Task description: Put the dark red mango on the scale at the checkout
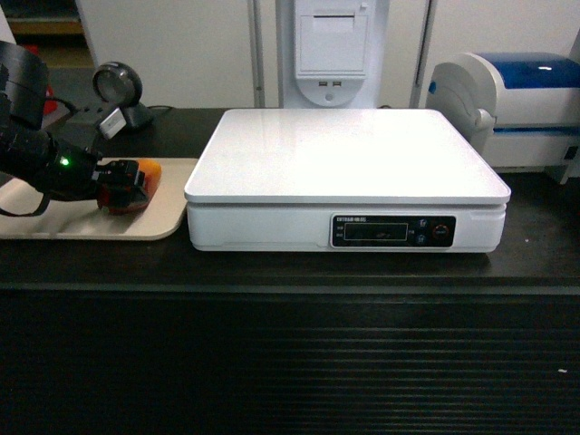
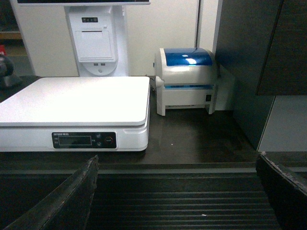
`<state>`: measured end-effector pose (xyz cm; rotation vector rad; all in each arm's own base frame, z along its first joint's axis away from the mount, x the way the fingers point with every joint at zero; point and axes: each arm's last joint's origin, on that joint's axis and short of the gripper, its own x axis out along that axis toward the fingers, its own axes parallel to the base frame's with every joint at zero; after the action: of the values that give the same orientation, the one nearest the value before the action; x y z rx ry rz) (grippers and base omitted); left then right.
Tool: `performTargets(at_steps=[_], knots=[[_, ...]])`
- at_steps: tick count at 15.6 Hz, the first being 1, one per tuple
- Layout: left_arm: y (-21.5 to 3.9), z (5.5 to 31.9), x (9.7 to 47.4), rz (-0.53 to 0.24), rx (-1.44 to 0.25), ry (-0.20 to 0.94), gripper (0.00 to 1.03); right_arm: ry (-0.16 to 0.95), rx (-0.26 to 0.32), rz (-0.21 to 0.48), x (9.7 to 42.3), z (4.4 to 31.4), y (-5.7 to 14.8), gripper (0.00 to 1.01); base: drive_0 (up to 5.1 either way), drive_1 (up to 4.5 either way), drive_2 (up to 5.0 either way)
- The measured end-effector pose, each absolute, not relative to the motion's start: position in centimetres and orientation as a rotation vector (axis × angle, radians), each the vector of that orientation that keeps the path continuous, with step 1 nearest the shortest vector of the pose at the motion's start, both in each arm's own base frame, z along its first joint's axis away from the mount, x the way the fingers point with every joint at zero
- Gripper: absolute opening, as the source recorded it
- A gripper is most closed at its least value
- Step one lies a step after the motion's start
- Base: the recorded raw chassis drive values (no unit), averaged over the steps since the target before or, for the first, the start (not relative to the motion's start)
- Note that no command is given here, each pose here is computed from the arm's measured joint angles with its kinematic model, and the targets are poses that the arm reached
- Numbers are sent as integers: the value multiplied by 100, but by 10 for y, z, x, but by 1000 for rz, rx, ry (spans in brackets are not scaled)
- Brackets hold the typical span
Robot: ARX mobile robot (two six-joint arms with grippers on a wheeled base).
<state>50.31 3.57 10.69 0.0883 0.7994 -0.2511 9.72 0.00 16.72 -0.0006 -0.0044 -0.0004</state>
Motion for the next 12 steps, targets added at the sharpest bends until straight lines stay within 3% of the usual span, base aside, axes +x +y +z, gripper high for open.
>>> performTargets(at_steps=[4, 7, 10, 12], knots=[[37, 118, 484, -240, 50, 767, 60, -4, -1, 0, 97, 167, 0, 98, 0, 0, 0], [31, 165, 464, -242, 22, 646, 60, -4, -1, 0, 97, 167, 0, 98, 0, 0, 0], [2, 218, 445, -271, 13, 534, 60, -4, -1, 0, 97, 167, 0, 98, 0, 0, 0], [-26, 235, 442, -296, -9, 498, 60, -4, -1, 0, 97, 167, 0, 98, 0, 0, 0]])
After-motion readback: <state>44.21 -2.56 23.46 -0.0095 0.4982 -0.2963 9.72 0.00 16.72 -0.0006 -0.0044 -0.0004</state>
